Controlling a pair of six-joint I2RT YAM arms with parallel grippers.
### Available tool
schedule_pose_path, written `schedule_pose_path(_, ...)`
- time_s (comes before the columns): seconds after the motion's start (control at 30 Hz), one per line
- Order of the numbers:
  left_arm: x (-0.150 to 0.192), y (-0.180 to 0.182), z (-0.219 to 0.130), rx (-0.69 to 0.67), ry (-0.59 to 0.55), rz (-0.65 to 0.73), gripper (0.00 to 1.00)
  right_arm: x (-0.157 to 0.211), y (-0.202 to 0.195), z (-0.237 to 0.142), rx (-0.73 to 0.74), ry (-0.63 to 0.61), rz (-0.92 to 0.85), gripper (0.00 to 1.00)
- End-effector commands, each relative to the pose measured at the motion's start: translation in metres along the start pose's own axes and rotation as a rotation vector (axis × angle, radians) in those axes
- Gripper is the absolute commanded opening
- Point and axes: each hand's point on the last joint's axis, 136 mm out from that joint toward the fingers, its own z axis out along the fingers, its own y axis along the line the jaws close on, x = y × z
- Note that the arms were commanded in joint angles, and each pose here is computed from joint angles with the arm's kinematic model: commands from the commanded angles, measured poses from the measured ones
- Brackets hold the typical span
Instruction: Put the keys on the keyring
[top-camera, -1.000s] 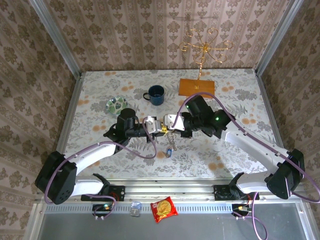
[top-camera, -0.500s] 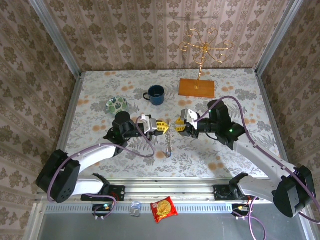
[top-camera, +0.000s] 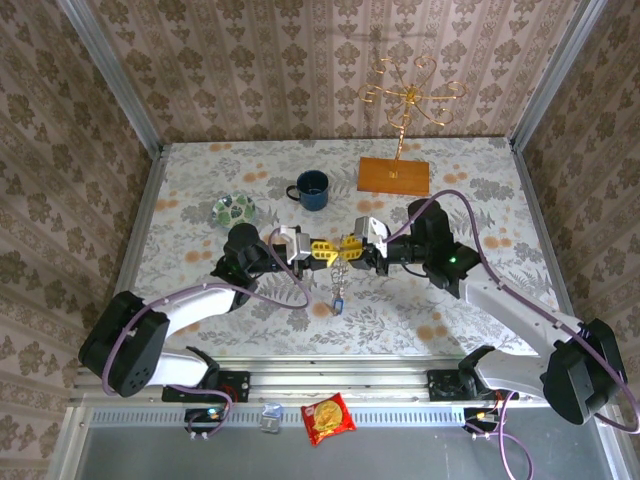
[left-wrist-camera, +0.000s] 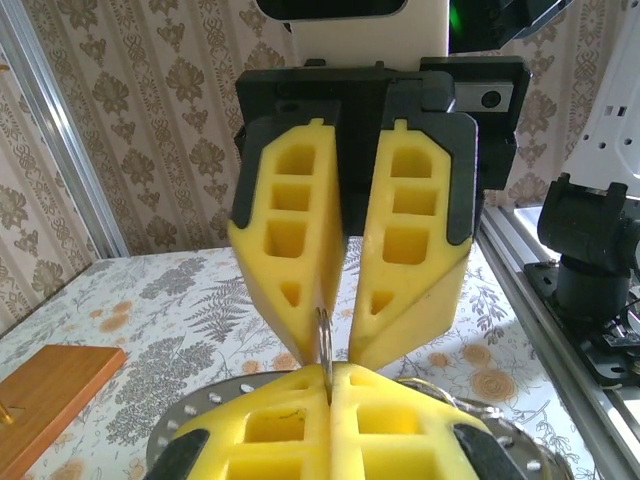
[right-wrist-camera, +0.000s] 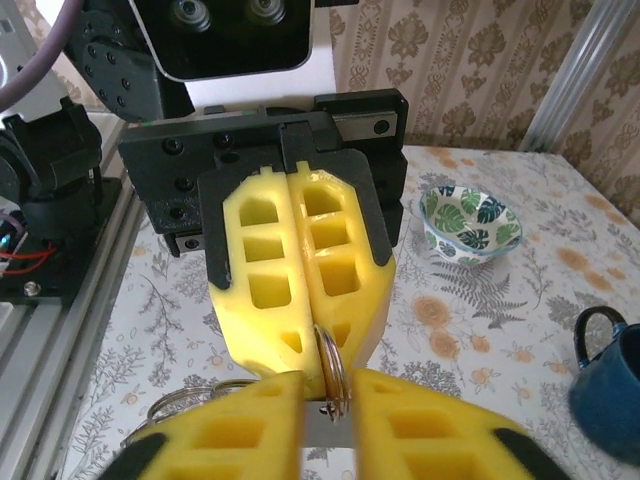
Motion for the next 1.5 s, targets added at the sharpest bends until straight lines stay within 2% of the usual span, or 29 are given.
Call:
schedule_pose_path(0.0, -0.017, -0.006, 0.0, 0.044, -0.058, 0.028, 0.0, -0.016, 0.005, 0.005, -0.049, -0.048, -0.021, 0.0)
schedule_pose_path(0.07, -0.017, -0.004, 0.0, 0.033, -0.057, 0.027, 0.04, -0.015, 0.006, 0.005, -0.056, -0.038, -0.018, 0.0)
schedule_pose_path(0.1, -0.017, -0.002, -0.002, 0.019, -0.055, 0.025, 0.16, -0.014, 0.006, 0.005, -0.058, -0.026, -0.018, 0.0)
schedule_pose_path(0.13, -0.016, 0.001, -0.003, 0.003, -0.051, 0.03, 0.21, -0.014, 0.005, 0.004, -0.053, -0.012, -0.024, 0.0)
schedule_pose_path(0.23, -0.01, 0.006, -0.007, -0.043, -0.008, 0.044, 0.25, -0.009, 0.002, 0.0, -0.035, 0.061, -0.042, 0.0)
schedule_pose_path(0.47, 0.009, 0.006, -0.01, -0.061, 0.166, 0.071, 0.26, 0.012, 0.006, -0.003, -0.061, 0.306, -0.11, 0.0)
schedule_pose_path(0.67, 0.007, 0.005, -0.007, -0.044, 0.169, 0.078, 0.25, 0.014, 0.012, 0.003, -0.083, 0.408, -0.178, 0.0)
schedule_pose_path(0.77, 0.006, 0.005, -0.004, -0.032, 0.167, 0.076, 0.2, 0.014, 0.015, 0.008, -0.099, 0.45, -0.209, 0.0)
schedule_pose_path(0.83, 0.006, 0.005, -0.003, -0.029, 0.167, 0.079, 0.12, 0.013, 0.018, 0.008, -0.115, 0.48, -0.223, 0.0)
schedule_pose_path(0.93, 0.005, 0.003, -0.004, -0.022, 0.163, 0.083, 0.0, -0.001, 0.017, 0.007, -0.106, 0.422, -0.212, 0.0)
schedule_pose_path(1.03, 0.001, -0.001, -0.005, -0.016, 0.137, 0.089, 0.0, -0.017, 0.009, -0.001, -0.061, 0.241, -0.134, 0.28)
schedule_pose_path(1.1, -0.003, -0.002, -0.005, -0.016, 0.104, 0.091, 0.0, -0.028, -0.001, -0.011, -0.034, 0.099, -0.06, 0.33)
schedule_pose_path(1.2, -0.011, -0.004, -0.005, -0.015, 0.051, 0.084, 0.0, -0.024, -0.001, -0.016, -0.042, 0.025, -0.001, 0.34)
schedule_pose_path(1.47, -0.013, -0.007, -0.003, 0.01, 0.006, 0.046, 0.0, -0.01, 0.002, -0.009, -0.059, 0.002, 0.036, 0.34)
